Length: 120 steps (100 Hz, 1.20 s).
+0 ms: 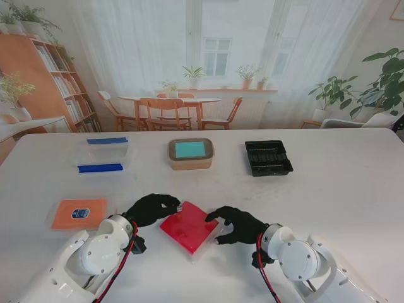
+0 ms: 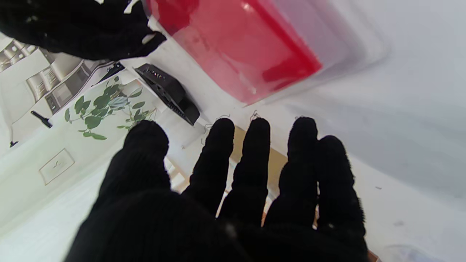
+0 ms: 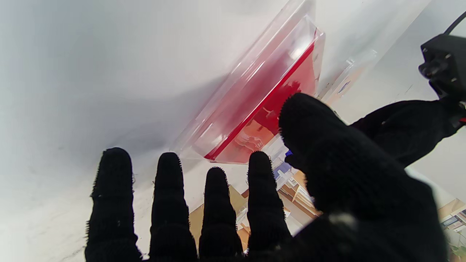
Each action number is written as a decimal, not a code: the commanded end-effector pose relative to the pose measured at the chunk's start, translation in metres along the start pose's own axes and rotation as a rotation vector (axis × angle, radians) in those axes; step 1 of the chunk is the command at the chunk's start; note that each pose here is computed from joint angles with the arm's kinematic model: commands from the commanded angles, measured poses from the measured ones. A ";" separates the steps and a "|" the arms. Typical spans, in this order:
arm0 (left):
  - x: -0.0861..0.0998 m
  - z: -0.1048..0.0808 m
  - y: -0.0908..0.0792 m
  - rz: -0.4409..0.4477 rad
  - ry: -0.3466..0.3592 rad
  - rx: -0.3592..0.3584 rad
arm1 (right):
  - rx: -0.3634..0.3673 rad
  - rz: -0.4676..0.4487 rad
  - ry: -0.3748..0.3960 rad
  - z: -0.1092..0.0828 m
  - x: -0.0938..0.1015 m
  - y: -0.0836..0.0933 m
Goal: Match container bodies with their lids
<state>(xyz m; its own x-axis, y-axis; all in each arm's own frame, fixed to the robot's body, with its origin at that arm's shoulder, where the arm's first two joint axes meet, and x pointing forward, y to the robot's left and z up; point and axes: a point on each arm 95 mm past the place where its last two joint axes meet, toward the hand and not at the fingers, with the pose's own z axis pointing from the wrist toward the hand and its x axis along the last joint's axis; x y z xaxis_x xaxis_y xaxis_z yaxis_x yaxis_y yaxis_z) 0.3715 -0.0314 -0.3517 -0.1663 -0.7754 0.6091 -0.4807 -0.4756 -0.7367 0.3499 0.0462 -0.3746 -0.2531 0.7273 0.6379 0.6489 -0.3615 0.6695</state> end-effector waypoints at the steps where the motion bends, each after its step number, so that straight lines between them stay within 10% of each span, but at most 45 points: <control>1: -0.004 -0.005 0.007 0.010 -0.010 -0.027 | 0.016 0.017 -0.005 0.000 -0.001 -0.005; 58: -0.007 -0.027 0.031 -0.050 -0.030 -0.146 | 0.011 0.059 -0.012 0.006 0.000 -0.001; 120: -0.008 -0.073 0.037 -0.077 -0.042 -0.099 | -0.014 0.095 0.014 0.017 0.007 0.001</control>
<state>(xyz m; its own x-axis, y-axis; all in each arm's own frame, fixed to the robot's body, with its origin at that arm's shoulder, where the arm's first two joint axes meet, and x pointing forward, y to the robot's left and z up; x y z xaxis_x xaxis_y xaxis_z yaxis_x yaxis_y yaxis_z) 0.2987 -0.0113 -0.3592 -0.0942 -0.7670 0.6347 -0.5641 -0.4842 -0.6689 0.3604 0.0569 -0.3769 -0.2001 0.6897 0.6959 0.6536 -0.4352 0.6192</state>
